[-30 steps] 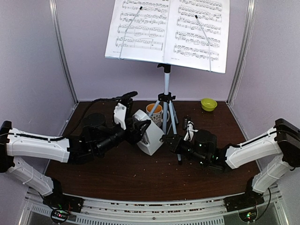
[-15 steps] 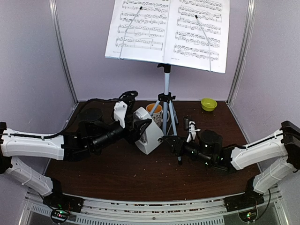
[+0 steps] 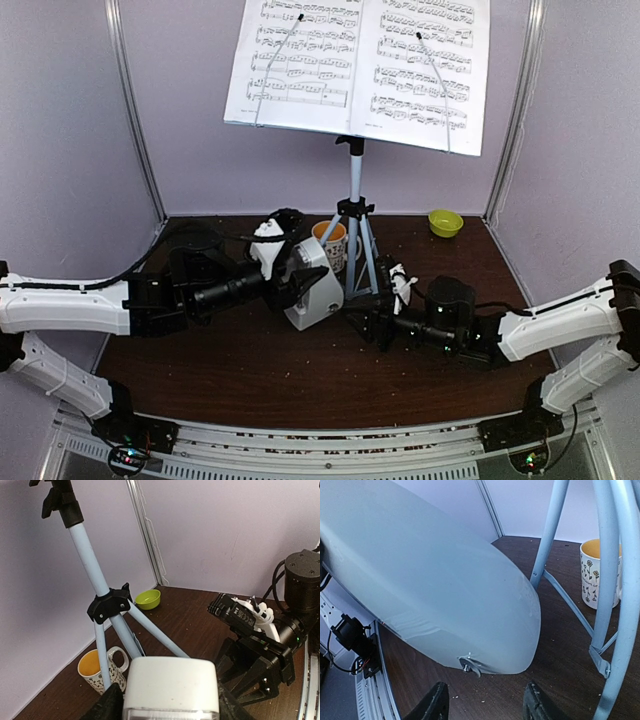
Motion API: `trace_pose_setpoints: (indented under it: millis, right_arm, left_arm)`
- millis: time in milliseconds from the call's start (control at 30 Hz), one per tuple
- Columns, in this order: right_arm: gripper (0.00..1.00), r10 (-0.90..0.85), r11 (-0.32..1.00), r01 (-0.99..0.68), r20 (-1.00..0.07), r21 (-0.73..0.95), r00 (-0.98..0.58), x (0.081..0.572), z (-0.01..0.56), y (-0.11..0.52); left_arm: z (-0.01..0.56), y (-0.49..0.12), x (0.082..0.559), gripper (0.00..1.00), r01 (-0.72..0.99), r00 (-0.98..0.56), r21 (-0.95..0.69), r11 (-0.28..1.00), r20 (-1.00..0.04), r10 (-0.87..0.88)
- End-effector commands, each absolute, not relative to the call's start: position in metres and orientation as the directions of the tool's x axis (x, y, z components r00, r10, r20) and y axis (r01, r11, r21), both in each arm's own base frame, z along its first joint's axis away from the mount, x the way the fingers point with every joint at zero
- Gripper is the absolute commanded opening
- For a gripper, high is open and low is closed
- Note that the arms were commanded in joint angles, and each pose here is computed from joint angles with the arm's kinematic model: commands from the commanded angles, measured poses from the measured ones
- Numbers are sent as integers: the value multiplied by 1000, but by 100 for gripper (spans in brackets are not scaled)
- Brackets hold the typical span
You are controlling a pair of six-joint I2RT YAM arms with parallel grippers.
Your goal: Set up the instrument practice props
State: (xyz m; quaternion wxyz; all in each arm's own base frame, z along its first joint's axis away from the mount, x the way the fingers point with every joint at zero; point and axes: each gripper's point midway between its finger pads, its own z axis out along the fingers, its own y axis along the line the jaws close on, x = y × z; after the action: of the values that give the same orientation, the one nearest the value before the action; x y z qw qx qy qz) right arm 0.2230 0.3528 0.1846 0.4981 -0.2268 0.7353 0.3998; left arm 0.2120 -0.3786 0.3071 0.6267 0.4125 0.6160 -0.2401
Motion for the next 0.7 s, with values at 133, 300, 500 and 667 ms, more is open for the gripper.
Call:
trace_pose_setpoints:
  millis: [133, 300, 500, 667]
  right_arm:
    - [52, -14, 564, -771, -930, 296, -367, 220, 181, 372]
    - [48, -37, 574, -773, -934, 270, -355, 225, 182, 379]
    - [34, -64, 588, -774, -941, 235, -334, 224, 182, 383]
    - [28, -79, 611, -762, -940, 217, -331, 224, 180, 385]
  left_arm:
    - [392, -379, 197, 15, 813, 271, 226, 536, -963, -5]
    - [395, -381, 194, 15, 826, 274, 222, 519, -962, -23]
    - [398, -381, 194, 15, 826, 268, 209, 524, -963, -39]
    - [399, -380, 197, 15, 821, 257, 186, 540, -965, -58]
